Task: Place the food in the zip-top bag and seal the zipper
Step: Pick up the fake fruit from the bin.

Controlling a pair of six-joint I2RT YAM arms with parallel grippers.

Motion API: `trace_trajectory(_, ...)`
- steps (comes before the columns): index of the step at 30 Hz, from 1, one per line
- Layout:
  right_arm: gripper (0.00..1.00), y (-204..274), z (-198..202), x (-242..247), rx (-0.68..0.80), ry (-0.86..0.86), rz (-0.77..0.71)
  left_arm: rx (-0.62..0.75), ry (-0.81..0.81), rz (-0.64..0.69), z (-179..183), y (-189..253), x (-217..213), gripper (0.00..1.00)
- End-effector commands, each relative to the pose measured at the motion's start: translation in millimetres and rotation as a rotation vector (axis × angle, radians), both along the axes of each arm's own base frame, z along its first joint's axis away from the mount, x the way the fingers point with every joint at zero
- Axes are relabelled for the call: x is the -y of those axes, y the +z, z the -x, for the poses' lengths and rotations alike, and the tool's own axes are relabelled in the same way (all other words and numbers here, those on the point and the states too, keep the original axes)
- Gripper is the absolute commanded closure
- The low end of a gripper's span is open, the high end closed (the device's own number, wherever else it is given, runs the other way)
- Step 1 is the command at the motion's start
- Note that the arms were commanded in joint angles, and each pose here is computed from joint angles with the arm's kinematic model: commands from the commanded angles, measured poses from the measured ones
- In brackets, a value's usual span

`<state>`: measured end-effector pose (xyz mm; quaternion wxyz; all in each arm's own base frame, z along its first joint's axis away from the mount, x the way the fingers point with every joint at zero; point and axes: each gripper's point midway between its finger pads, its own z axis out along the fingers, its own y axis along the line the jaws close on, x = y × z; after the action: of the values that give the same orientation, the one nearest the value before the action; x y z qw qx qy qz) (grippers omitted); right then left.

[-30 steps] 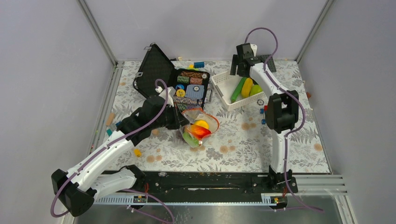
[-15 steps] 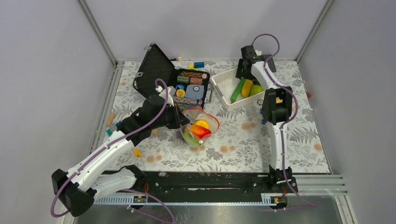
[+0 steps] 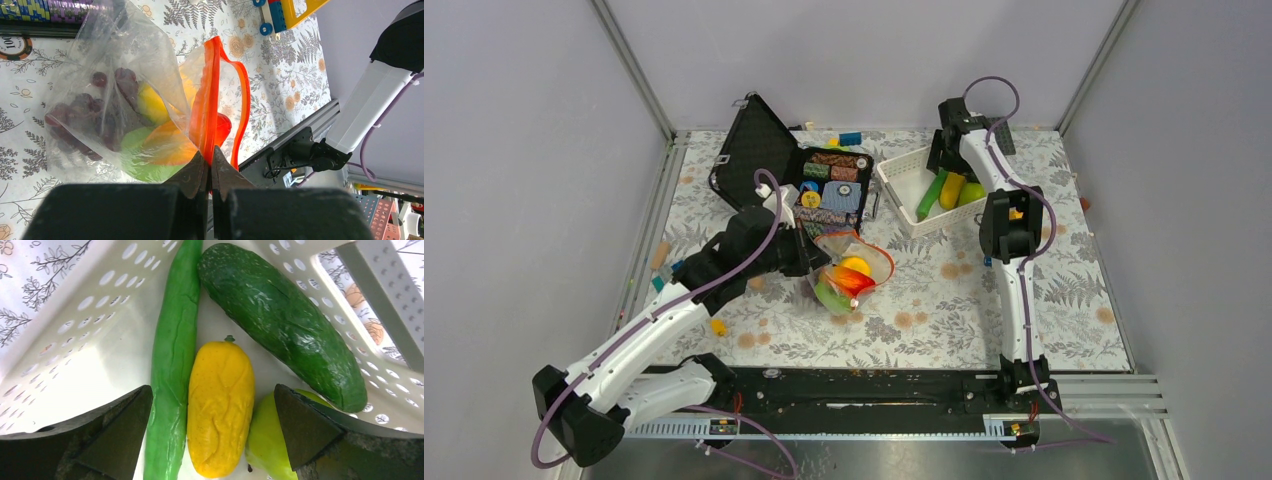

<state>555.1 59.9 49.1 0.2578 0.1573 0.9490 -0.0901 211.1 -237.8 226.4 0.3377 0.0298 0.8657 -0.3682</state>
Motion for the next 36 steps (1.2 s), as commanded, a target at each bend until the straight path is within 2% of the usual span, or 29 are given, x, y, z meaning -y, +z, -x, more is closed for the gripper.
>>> trace_trajectory(1, 0.0, -5, 0, -11, -0.037, 0.051, -0.072, 0.085, -0.017, 0.054, -5, 21, 4, 1.0)
trace_trajectory(5, 0.01, -15, 4, -11, -0.071, 0.047, -0.072, 0.085, -0.02, 0.052, -4, 21, 4, 1.0)
trace_trajectory(7, 0.12, -17, 5, -12, -0.079, 0.051, -0.078, 0.086, -0.019, 0.052, -5, 21, 4, 1.0)
trace_trajectory(8, 0.14, -18, 6, -12, -0.081, 0.05, -0.078, 0.087, -0.019, 0.052, -5, 21, 4, 1.0)
trace_trajectory(16, 0.18, -21, 5, -24, -0.083, 0.107, -0.128, 0.085, -0.02, 0.049, -5, 21, 5, 1.0)
trace_trajectory(22, 0.26, -24, 8, -25, -0.094, 0.113, -0.138, 0.083, -0.021, 0.048, -5, 20, 5, 1.0)
trace_trajectory(25, 0.32, -25, 9, -25, -0.096, 0.11, -0.137, 0.082, -0.02, 0.046, -6, 20, 5, 1.0)
trace_trajectory(31, 0.54, -16, 8, -24, -0.068, 0.103, -0.135, 0.078, -0.023, 0.048, -6, 20, 6, 1.0)
trace_trajectory(36, 0.62, 3, 6, -25, -0.011, 0.088, -0.153, 0.081, -0.025, 0.054, -4, 22, 6, 1.0)
